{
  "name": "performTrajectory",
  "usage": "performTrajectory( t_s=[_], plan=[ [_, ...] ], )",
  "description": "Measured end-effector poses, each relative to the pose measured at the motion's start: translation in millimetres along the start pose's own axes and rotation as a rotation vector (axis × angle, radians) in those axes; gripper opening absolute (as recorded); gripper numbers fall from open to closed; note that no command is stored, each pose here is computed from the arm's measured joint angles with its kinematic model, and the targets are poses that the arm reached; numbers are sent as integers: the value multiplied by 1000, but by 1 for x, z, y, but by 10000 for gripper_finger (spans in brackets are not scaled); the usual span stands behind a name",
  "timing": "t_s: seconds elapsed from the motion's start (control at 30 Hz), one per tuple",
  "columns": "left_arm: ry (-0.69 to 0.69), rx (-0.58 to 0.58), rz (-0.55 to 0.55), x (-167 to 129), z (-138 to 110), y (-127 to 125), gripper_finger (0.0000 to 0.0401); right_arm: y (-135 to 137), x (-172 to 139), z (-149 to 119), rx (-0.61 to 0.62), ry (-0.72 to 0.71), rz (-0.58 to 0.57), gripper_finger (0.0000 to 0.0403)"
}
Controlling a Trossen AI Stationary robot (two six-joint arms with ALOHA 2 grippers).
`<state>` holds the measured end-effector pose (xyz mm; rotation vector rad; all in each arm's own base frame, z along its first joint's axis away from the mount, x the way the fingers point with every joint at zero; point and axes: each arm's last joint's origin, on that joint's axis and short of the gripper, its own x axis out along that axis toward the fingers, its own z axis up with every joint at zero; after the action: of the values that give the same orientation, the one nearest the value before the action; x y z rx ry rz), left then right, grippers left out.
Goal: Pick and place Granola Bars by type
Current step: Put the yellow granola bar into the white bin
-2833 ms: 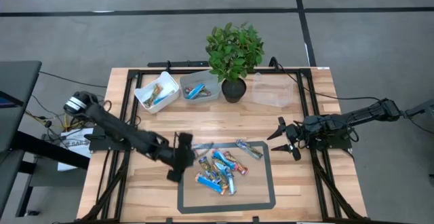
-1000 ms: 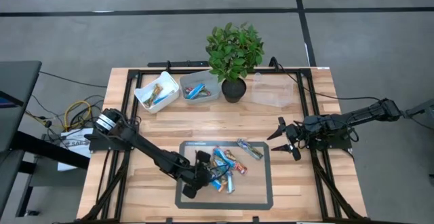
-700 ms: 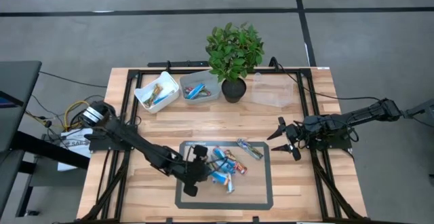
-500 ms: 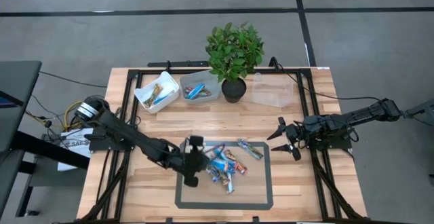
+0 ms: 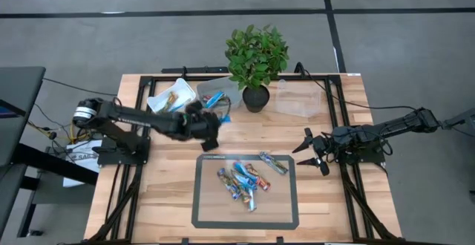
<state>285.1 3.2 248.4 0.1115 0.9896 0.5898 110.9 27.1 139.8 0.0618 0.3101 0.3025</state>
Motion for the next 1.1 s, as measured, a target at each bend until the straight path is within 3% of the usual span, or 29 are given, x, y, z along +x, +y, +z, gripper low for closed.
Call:
performTrajectory(
  t_s=[0.3,0.5,0.83,1.1],
  plan=[
    [171,-158,133,-8,-17,61,43,0,0,0,0,0,0,221],
    [219,-300,262,-13,-41,91,43,0,0,0,0,0,0,221],
    [329,-450,364,0,-88,117,44,0,0,0,0,0,0,221],
    [338,-475,386,15,-99,125,48,0,0,0,0,0,0,221]
  ],
)
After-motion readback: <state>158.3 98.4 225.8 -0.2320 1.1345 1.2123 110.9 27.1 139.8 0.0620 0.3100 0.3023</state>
